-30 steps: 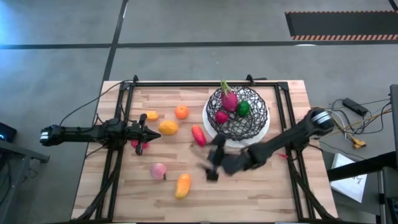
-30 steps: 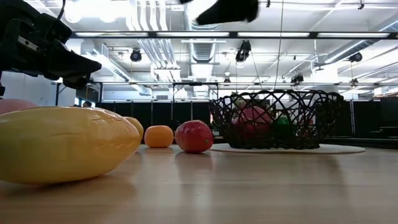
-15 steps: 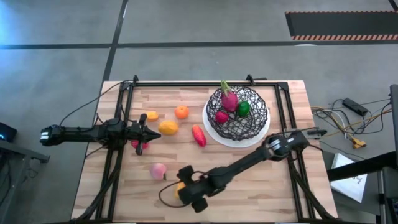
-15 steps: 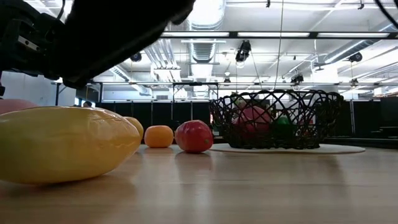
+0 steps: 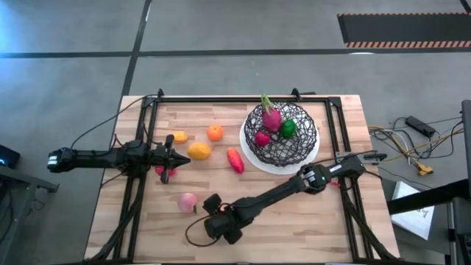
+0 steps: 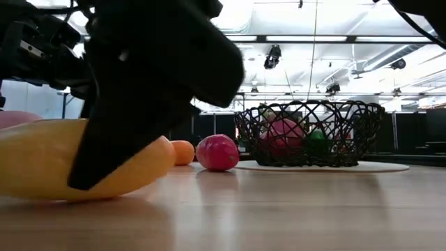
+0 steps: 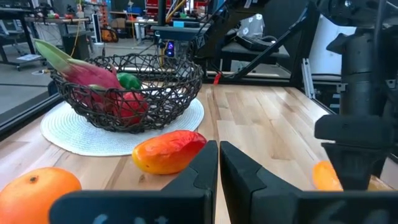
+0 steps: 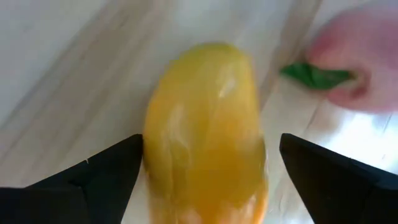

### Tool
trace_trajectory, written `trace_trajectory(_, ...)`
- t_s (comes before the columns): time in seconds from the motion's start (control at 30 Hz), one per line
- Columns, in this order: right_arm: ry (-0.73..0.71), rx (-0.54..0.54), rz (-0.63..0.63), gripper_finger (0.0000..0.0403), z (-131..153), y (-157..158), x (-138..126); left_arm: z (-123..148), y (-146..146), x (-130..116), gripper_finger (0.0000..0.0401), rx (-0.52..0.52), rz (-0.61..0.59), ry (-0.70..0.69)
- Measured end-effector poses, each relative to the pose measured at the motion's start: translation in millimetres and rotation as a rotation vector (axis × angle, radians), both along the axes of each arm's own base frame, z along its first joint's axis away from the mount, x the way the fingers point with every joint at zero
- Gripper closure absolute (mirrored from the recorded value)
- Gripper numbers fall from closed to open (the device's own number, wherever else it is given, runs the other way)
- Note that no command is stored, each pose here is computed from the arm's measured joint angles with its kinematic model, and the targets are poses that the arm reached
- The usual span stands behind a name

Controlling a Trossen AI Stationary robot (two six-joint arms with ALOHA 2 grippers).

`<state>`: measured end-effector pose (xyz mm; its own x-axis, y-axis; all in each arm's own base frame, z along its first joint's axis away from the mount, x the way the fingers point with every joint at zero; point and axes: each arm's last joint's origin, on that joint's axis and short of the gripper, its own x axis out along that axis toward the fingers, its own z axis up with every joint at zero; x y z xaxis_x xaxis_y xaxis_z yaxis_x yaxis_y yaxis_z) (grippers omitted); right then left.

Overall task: Build produce basket
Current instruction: Put the bottom mango into the black basket

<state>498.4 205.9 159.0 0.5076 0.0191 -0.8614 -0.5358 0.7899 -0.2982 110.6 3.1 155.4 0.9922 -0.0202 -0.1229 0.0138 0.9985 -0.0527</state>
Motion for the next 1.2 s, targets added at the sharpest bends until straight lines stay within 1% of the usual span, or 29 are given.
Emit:
trace_trajectory(0.1, 0.025, 0.026, -0.06, 0.0064, -5, -7, 1, 0, 0, 0, 0.04, 0.0, 0.0, 0.0)
trace_trajectory(0.3, 0.059, 0.09, -0.175, 0.015, -12, -12, 0, 0, 0, 0, 0.04, 0.0, 0.0, -0.003)
trace_trajectory(0.4, 0.106, 0.07, -0.247, 0.0154, -7, -13, -10, 0, 0, 0, 0.04, 0.0, 0.0, -0.002)
trace_trajectory(0.5, 0.083, 0.028, -0.303, 0.0154, 6, -9, -23, 0, 0, 0, 0.04, 0.0, 0.0, -0.002)
trace_trajectory(0.6, 0.019, -0.025, -0.363, 0.0154, 33, -6, -46, 0, 0, 0, 0.04, 0.0, 0.0, -0.002)
trace_trajectory(0.67, -0.017, -0.05, -0.429, 0.0154, 50, -12, -66, 0, 0, 0, 0.04, 0.0, 0.0, -0.003)
trace_trajectory(0.8, -0.116, -0.111, -0.603, 0.0154, 75, -42, -109, 0, 0, 0, 0.04, 0.0, 0.0, -0.003)
trace_trajectory(0.93, -0.254, -0.109, -0.791, 0.0154, 108, -84, -157, 0, 0, 0, 0.04, 0.0, 0.0, -0.002)
trace_trajectory(1.03, -0.306, -0.093, -0.944, 0.0151, 116, -124, -191, 0, 0, 0, 0.04, 0.0, 0.0, -0.004)
trace_trajectory(1.1, -0.318, -0.08, -1.046, 0.015, 114, -148, -214, 0, 0, 0, 0.04, 0.0, 0.0, -0.002)
trace_trajectory(1.2, -0.334, -0.021, -1.186, 0.0149, 108, -179, -246, 0, 0, 0, 0.04, 0.0, 0.0, -0.003)
